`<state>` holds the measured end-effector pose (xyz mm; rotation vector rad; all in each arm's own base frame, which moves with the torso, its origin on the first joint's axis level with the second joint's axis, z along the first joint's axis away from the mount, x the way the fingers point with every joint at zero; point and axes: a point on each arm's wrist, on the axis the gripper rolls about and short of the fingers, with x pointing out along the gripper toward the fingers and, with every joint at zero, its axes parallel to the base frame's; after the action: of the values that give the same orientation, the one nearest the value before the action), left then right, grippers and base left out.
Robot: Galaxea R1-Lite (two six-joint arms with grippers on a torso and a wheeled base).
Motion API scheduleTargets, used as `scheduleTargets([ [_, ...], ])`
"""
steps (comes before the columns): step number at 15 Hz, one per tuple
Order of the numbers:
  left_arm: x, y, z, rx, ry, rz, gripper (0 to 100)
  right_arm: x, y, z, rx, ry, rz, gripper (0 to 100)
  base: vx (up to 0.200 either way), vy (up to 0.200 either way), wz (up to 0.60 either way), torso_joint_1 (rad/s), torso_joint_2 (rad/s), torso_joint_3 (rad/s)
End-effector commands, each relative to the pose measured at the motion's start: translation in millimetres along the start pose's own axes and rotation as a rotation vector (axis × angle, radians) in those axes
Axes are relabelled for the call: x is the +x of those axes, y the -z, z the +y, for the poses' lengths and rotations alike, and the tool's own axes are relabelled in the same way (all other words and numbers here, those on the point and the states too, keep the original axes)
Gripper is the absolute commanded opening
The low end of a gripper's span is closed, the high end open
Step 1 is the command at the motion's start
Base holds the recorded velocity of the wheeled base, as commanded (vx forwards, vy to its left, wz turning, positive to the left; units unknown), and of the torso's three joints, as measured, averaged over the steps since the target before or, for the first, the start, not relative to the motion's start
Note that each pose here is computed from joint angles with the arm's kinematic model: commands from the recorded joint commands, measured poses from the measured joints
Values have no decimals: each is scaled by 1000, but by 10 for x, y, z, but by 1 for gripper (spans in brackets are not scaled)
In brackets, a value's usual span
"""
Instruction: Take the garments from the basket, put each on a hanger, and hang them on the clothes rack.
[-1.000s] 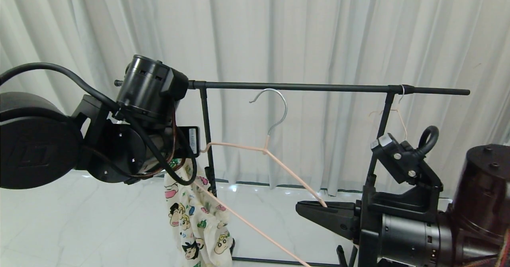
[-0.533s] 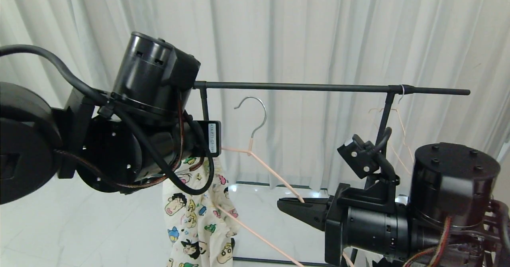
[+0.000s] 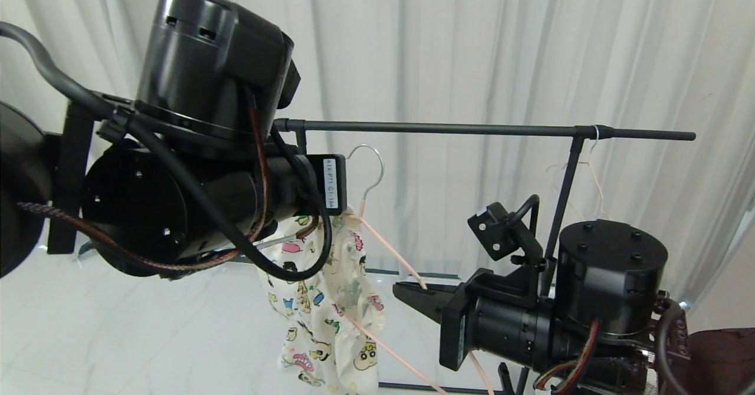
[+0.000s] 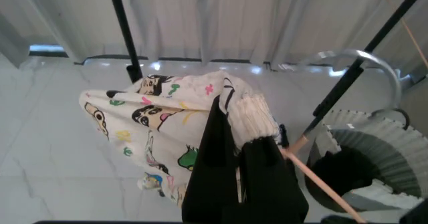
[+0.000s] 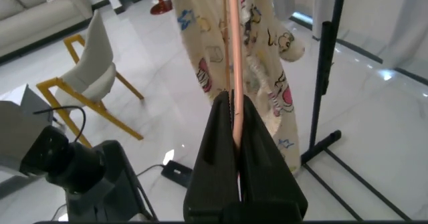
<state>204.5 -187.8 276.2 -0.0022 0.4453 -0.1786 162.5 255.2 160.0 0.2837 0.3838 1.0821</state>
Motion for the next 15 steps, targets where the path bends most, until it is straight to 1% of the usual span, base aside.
scheduleTargets([
  [1, 21, 84, -48, 22, 8, 24, 0, 43, -13, 12, -4, 9, -13, 0, 0, 0, 0, 0, 0, 0],
  [3, 14, 87, -58, 24, 11, 24, 0, 59, -38, 23, -3, 47, -39, 0, 0, 0, 0, 0, 0, 0],
  [5, -13, 71, -41, 18, 12, 16, 0, 51, -44, 26, -6, 52, -44, 0, 0, 0, 0, 0, 0, 0],
  [6, -42, 56, -27, 14, 14, 9, 0, 44, -62, 32, -9, 54, -60, 0, 0, 0, 0, 0, 0, 0],
  [7, -52, 51, -22, 12, 14, 6, 100, 44, -78, 37, -11, 58, -76, 0, 0, 0, 0, 0, 0, 0],
  [12, 11, 15, 92, -4, -38, 1, 100, -33, -165, 84, -41, 93, -154, 0, 0, 0, 0, 0, 0, 0],
  [15, -11, 19, 146, -12, -48, 0, 100, -65, -231, 100, -104, 124, -222, 0, 0, 0, 0, 0, 0, 0],
])
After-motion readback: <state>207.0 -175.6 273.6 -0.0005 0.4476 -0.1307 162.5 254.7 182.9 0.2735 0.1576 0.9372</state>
